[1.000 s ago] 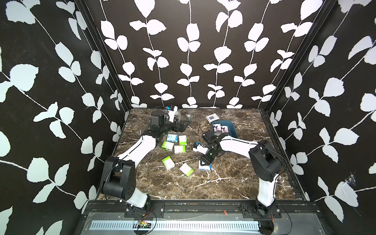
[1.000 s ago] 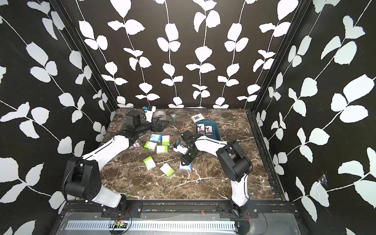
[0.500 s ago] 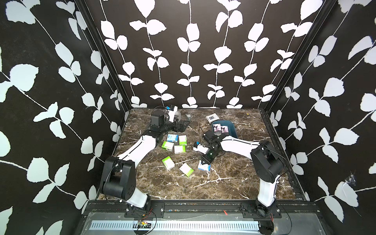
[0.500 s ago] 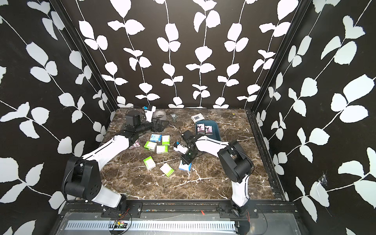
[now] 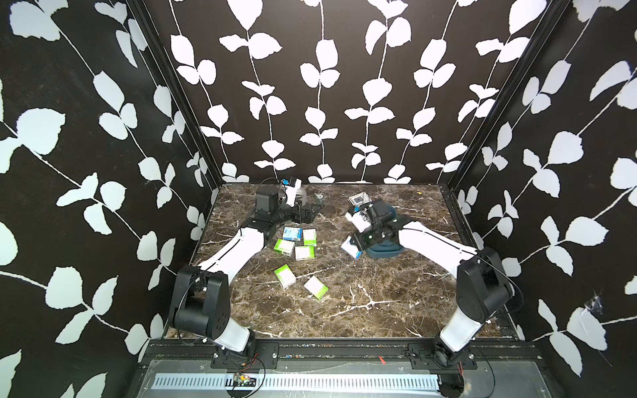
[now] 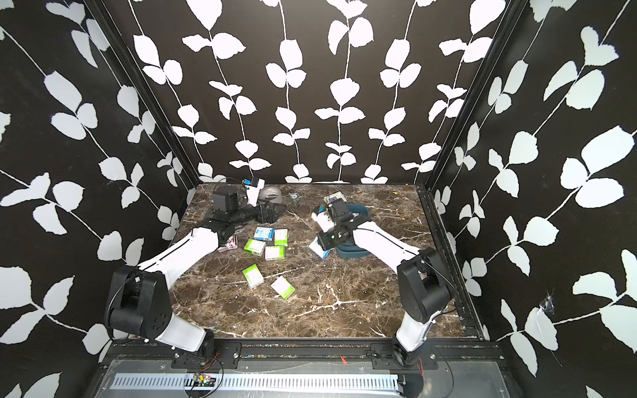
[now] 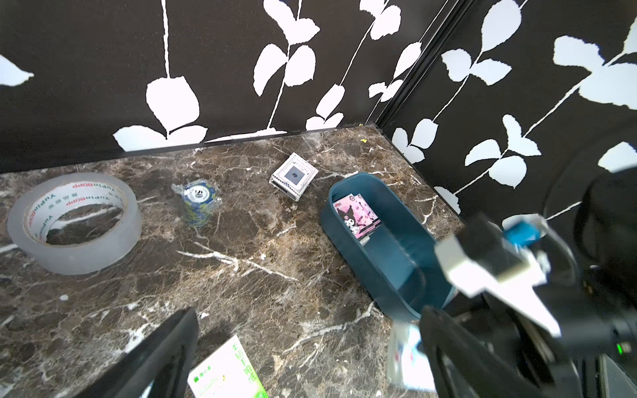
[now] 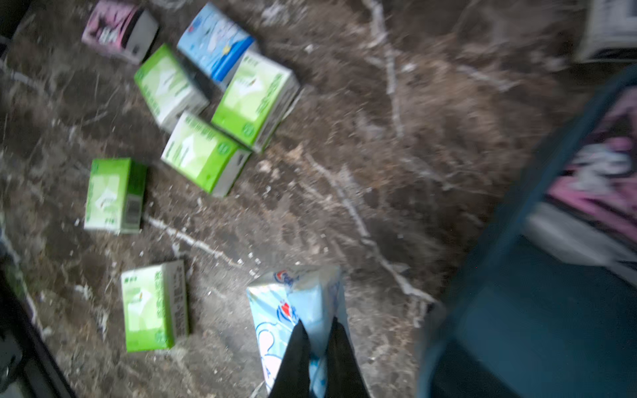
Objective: Put the pocket tissues into the storage box
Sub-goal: Pick up the pocket tissues from the center of the board, then place the pocket tissues in the storage box, then pick up the pocket tissues from the center of the board, then place the pocket tissues in the storage box.
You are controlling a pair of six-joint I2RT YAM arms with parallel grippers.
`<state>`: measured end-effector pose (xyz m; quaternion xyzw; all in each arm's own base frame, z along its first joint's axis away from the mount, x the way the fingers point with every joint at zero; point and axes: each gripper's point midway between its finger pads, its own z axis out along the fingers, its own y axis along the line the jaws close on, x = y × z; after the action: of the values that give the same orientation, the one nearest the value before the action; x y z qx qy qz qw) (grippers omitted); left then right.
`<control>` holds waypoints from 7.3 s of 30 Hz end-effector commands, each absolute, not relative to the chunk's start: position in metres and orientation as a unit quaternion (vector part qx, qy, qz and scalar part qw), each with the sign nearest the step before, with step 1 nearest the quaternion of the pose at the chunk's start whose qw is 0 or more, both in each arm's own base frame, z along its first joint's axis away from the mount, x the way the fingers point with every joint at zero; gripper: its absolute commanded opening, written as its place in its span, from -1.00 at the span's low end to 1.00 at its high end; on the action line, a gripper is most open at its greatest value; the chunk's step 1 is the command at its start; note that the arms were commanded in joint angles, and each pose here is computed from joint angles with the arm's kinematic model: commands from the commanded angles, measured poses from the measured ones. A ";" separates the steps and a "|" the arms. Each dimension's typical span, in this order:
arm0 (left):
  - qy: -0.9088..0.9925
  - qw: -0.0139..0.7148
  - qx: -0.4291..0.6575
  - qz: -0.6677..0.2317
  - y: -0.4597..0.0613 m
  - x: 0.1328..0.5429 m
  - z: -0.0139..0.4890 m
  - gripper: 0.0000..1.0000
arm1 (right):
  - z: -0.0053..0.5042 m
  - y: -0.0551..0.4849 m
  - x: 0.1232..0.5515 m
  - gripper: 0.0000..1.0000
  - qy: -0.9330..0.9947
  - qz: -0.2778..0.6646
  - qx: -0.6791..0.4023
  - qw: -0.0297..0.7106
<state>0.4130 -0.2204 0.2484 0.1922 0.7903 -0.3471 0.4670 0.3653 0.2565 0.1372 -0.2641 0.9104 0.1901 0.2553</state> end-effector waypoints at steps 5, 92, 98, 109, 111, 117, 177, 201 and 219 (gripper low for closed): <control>0.752 0.480 0.229 -0.390 -0.265 0.406 0.278 0.98 | 0.163 0.193 0.428 -1.00 0.934 0.115 -0.130 0.312; 0.797 0.463 0.191 -0.338 -0.221 0.403 0.253 0.98 | 0.181 0.279 0.406 0.54 0.869 0.212 -0.262 0.363; 0.811 0.459 0.163 -0.323 -0.185 0.402 0.242 0.98 | 0.137 0.338 0.328 0.55 0.857 0.273 -0.346 0.267; 0.822 0.468 0.135 -0.294 -0.149 0.402 0.236 0.98 | 0.074 0.375 0.253 0.51 0.854 0.282 -0.416 0.135; 0.824 0.467 0.132 -0.293 -0.148 0.403 0.234 0.97 | 0.067 0.378 0.244 0.48 0.853 0.274 -0.427 0.119; 0.825 0.467 0.128 -0.292 -0.148 0.404 0.232 0.98 | 0.049 0.382 0.227 0.47 0.853 0.257 -0.444 0.096; 0.796 0.443 0.222 -0.348 -0.227 0.400 0.251 0.98 | 0.162 0.193 0.394 -1.00 0.925 0.126 -0.109 0.342; 0.785 0.380 0.252 -0.420 -0.302 0.384 0.225 0.98 | 0.081 0.152 0.410 -1.00 0.965 0.114 -0.030 0.235; 0.787 0.379 0.256 -0.415 -0.302 0.385 0.225 0.98 | 0.066 0.171 0.430 -1.00 0.964 0.147 -0.022 0.222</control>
<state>0.3817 -0.2981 0.2099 0.2456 0.7988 -0.4122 0.3628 0.4158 0.1639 0.0584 -0.0278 0.9687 0.1345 0.2066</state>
